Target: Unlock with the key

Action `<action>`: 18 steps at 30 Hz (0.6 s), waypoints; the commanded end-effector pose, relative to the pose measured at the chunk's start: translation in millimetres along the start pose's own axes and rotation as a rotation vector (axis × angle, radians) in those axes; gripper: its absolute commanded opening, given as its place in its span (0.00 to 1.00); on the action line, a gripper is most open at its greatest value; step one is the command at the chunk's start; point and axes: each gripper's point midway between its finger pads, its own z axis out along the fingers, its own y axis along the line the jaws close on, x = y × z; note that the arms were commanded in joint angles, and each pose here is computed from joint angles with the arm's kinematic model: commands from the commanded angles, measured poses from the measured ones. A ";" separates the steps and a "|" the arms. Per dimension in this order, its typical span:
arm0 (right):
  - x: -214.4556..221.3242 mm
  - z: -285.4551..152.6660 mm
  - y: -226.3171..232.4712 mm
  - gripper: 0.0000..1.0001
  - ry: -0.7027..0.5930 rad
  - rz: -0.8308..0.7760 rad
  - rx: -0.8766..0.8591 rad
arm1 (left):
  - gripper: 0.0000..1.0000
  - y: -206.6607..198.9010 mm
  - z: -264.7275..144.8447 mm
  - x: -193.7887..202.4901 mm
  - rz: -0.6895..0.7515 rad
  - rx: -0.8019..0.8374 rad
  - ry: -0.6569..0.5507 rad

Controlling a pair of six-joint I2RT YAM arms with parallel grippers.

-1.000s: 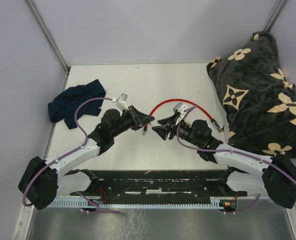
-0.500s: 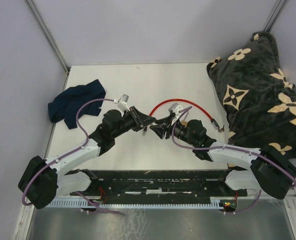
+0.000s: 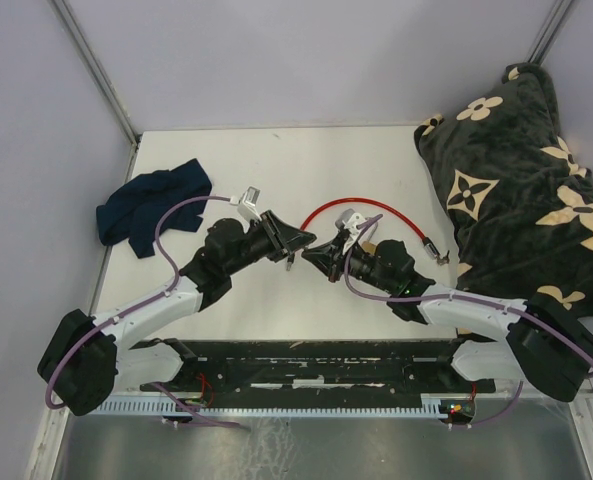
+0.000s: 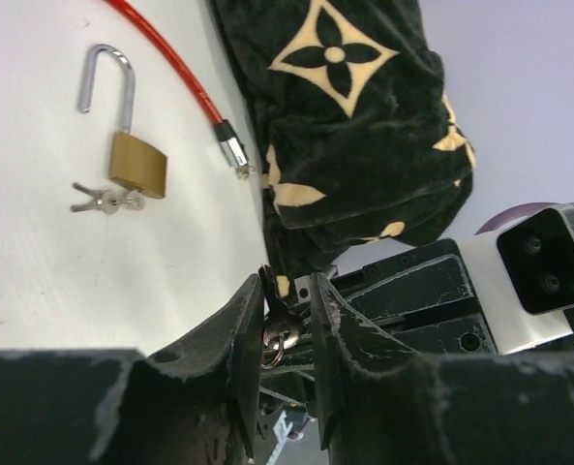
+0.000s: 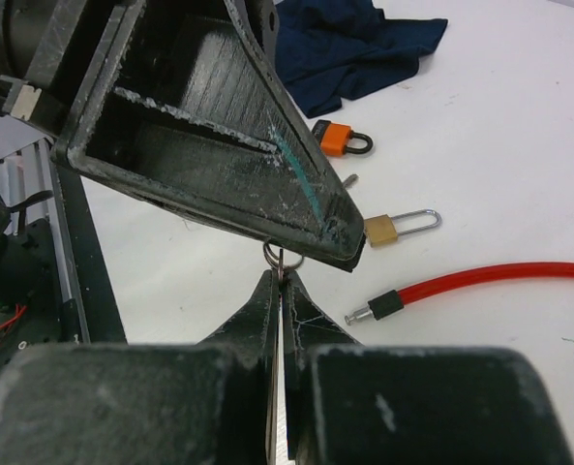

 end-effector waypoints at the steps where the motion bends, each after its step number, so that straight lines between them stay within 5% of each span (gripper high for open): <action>1: -39.8 -1.0 14.0 0.02 -0.088 -0.027 -0.059 | 0.35 -36.8 -3.4 -6.1 -0.024 0.162 -0.006; 18: -44.3 -7.5 13.9 0.02 -0.027 0.012 -0.073 | 0.42 -25.3 -6.7 1.3 -0.099 0.191 0.029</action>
